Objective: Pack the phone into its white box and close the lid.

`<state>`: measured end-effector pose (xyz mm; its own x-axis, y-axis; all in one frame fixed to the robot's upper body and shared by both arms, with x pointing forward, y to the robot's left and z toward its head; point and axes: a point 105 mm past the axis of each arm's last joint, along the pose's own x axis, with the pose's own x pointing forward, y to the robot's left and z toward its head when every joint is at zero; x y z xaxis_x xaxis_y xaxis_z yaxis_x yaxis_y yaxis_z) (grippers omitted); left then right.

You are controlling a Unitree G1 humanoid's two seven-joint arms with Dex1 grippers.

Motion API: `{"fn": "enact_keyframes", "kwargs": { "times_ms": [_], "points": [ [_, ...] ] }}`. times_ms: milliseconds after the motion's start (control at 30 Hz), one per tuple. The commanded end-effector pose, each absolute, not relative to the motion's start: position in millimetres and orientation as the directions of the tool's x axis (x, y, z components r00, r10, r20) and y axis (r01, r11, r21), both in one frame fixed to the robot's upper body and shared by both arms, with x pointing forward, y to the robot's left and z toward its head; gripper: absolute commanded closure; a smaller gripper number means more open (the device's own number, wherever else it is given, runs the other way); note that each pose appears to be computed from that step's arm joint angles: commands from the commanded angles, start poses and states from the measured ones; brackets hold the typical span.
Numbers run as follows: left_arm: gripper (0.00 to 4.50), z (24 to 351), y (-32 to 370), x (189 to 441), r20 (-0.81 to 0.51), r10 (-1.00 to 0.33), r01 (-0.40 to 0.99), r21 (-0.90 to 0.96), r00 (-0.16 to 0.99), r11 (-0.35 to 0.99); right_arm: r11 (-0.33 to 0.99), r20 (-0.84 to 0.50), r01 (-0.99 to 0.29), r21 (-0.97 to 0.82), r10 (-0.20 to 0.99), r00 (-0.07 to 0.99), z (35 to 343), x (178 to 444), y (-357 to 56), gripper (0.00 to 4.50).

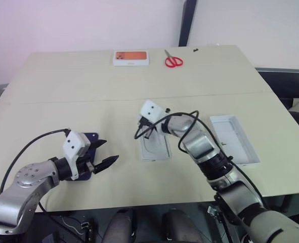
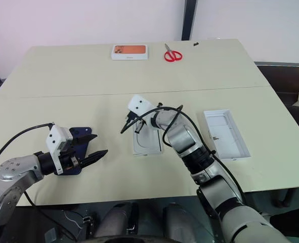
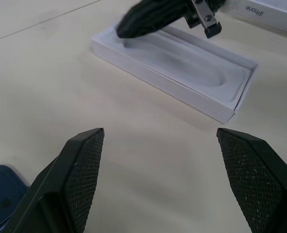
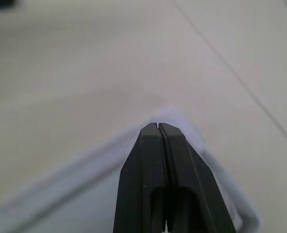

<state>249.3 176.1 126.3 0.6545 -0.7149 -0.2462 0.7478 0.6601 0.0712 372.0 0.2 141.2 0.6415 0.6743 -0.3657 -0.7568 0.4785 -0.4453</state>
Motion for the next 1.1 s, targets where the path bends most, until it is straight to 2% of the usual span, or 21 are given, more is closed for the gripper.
{"fn": "enact_keyframes", "kwargs": {
  "times_ms": [33, 167, 300, 600, 800, 900, 1100],
  "points": [
    [0.58, 134, 175, 250, -0.223, -0.717, 0.747, 0.098, 0.66, 0.657, 0.459, -0.324, -0.75, -0.477, 0.702, 0.635, 152, 372, 14, 4.46],
    [0.58, 134, 175, 249, -0.223, -0.715, 0.745, 0.097, 0.662, 0.66, 0.454, -0.345, -0.756, -0.472, 0.694, 0.632, 144, 377, 26, 4.46],
    [0.58, 134, 176, 248, -0.218, -0.708, 0.737, 0.097, 0.671, 0.669, 0.462, -0.372, -0.729, -0.505, 0.645, 0.667, 137, 386, 17, 4.46],
    [0.58, 132, 175, 247, -0.221, -0.706, 0.735, 0.092, 0.673, 0.672, 0.493, -0.367, -0.738, -0.46, 0.652, 0.664, 139, 377, 1, 4.46],
    [0.58, 133, 175, 251, -0.217, -0.708, 0.737, 0.096, 0.672, 0.67, 0.554, -0.264, -0.735, -0.39, 0.698, 0.666, 167, 371, -4, 4.46],
    [0.58, 135, 179, 254, -0.209, -0.691, 0.718, 0.103, 0.692, 0.688, 0.565, -0.259, -0.731, -0.383, 0.694, 0.672, 174, 370, -16, 4.46],
    [0.58, 139, 196, 259, -0.207, -0.648, 0.676, 0.11, 0.733, 0.729, 0.424, -0.391, -0.806, -0.413, 0.716, 0.578, 153, 346, -41, 4.46]
  ]
}}
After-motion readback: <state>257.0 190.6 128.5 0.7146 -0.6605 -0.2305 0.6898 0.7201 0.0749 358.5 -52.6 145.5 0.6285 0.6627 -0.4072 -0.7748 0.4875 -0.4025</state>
